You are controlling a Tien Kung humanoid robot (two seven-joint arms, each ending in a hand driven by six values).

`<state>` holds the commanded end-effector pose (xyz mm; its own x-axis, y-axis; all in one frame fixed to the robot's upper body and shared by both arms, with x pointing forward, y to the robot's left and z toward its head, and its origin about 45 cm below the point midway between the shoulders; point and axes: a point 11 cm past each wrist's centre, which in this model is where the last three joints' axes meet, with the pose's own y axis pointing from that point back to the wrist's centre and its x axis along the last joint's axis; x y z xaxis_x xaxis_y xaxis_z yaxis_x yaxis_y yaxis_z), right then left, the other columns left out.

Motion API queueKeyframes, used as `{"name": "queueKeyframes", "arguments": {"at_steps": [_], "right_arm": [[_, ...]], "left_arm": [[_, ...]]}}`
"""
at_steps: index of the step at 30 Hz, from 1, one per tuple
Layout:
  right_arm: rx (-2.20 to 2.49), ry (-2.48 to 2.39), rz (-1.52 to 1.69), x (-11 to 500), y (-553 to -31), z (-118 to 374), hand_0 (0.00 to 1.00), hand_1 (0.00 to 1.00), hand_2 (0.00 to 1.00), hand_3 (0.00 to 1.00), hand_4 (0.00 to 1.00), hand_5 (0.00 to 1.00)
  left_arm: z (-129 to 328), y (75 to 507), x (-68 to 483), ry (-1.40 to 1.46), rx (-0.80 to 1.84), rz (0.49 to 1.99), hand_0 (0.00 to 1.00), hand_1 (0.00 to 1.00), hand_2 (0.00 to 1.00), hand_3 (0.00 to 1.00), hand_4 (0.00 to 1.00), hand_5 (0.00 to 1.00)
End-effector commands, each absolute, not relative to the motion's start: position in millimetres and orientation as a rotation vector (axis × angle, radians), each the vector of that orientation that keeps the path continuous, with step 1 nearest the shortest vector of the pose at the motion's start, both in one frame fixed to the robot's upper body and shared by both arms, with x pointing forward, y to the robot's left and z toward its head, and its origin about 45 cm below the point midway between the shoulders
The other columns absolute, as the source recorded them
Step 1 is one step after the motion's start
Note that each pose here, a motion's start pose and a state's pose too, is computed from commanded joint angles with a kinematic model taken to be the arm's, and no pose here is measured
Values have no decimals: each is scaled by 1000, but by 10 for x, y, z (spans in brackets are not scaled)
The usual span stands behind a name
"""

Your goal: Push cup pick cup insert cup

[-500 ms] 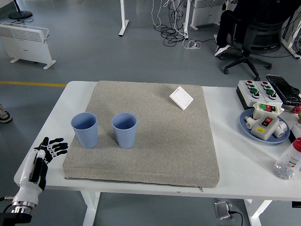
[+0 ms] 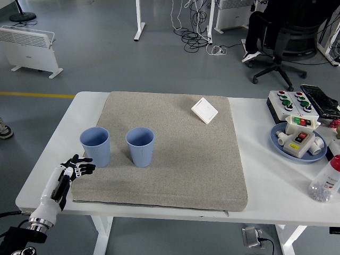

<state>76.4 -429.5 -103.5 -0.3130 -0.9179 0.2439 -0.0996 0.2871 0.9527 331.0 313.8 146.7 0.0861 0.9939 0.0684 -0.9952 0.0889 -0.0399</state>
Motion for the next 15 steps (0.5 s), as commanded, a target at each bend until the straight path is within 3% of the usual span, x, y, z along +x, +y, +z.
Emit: {"name": "queueKeyframes", "arguments": {"at_steps": [15], "right_arm": [[944, -1642, -1140, 747, -4275, -1044, 755, 624, 643, 558, 71, 467]], "left_arm": [[1345, 3081, 3555, -68, 58, 1462, 659, 591, 547, 547, 607, 998]]}}
